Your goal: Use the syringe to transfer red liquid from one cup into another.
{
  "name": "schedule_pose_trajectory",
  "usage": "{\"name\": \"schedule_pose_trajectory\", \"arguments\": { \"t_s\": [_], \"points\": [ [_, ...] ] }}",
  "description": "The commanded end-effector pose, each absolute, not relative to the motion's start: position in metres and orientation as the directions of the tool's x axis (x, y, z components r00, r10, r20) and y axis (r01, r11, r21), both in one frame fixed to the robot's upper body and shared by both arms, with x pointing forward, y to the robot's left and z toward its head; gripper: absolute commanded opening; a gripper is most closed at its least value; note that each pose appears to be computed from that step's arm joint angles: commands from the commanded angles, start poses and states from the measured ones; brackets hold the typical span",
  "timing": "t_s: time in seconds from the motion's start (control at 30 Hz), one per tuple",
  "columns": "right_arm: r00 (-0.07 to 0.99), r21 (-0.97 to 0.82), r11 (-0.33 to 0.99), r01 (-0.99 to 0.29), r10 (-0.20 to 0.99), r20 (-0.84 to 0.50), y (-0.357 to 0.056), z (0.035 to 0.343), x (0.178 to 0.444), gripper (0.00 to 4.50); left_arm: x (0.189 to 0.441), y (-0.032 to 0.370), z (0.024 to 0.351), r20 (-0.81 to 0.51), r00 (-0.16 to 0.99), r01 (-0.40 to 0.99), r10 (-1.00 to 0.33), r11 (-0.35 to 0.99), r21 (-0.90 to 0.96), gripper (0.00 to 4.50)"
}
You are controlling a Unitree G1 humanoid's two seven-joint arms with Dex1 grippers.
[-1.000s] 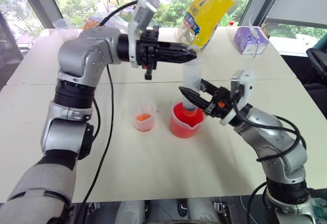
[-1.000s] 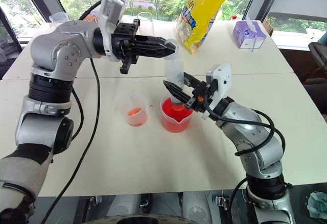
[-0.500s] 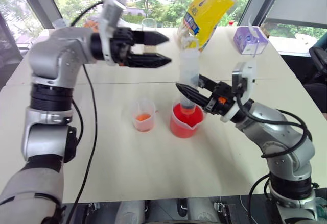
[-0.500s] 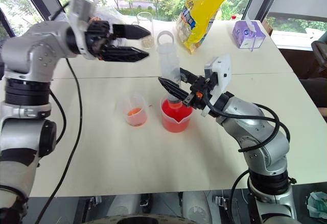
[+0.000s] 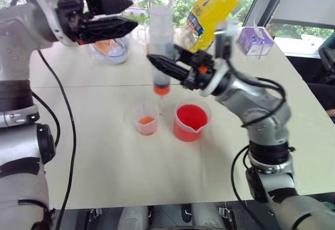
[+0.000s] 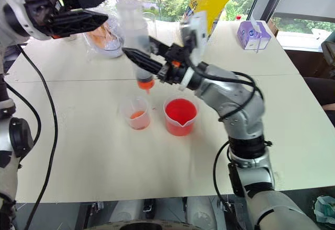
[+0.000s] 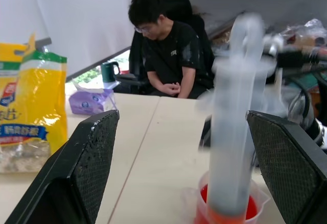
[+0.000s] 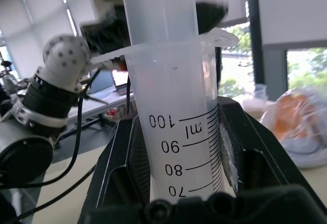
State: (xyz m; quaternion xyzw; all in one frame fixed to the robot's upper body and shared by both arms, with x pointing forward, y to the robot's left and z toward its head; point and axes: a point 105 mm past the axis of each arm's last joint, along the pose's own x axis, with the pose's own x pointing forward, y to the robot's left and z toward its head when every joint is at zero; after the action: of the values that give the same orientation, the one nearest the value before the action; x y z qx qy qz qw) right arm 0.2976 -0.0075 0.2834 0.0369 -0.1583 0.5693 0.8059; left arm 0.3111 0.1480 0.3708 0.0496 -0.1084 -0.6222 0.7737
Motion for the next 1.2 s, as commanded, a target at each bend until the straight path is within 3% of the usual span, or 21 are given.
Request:
{"name": "schedule_pose_trajectory", "arguments": {
  "t_s": [0.03, 0.33, 0.8, 0.9, 1.1, 1.2],
  "points": [
    [0.266, -0.17, 0.332, -0.928, 0.909, 0.321, 0.006, 0.279, 0.301, 1.43, 0.29, 0.151, 0.393, 0.141, 0.177, 0.938, -0.974, 0.21, 0.275, 4.08],
    [0.266, -0.131, 0.31, -0.942, 0.924, 0.274, 0.021, 0.241, 0.304, 1.43, 0.291, 0.136, 0.358, 0.032, 0.209, 0.944, -0.977, 0.21, 0.254, 4.08],
    [0.262, -0.128, 0.304, -0.944, 0.927, 0.267, 0.021, 0.239, 0.3, 1.43, 0.295, 0.134, 0.336, -0.043, 0.236, 0.948, -0.971, 0.221, 0.228, 4.08],
    [0.259, -0.131, 0.301, -0.945, 0.929, 0.265, 0.021, 0.239, 0.3, 1.43, 0.295, 0.137, 0.334, -0.045, 0.244, 0.949, -0.969, 0.229, 0.217, 3.25],
    [0.254, -0.133, 0.296, -0.946, 0.931, 0.261, 0.022, 0.239, 0.299, 1.43, 0.295, 0.137, 0.332, -0.039, 0.25, 0.949, -0.968, 0.236, 0.209, 0.17],
    [0.251, -0.138, 0.294, -0.946, 0.932, 0.261, 0.021, 0.241, 0.3, 1.43, 0.294, 0.136, 0.329, -0.046, 0.244, 0.951, -0.969, 0.23, 0.205, 0.07]
  ]
}}
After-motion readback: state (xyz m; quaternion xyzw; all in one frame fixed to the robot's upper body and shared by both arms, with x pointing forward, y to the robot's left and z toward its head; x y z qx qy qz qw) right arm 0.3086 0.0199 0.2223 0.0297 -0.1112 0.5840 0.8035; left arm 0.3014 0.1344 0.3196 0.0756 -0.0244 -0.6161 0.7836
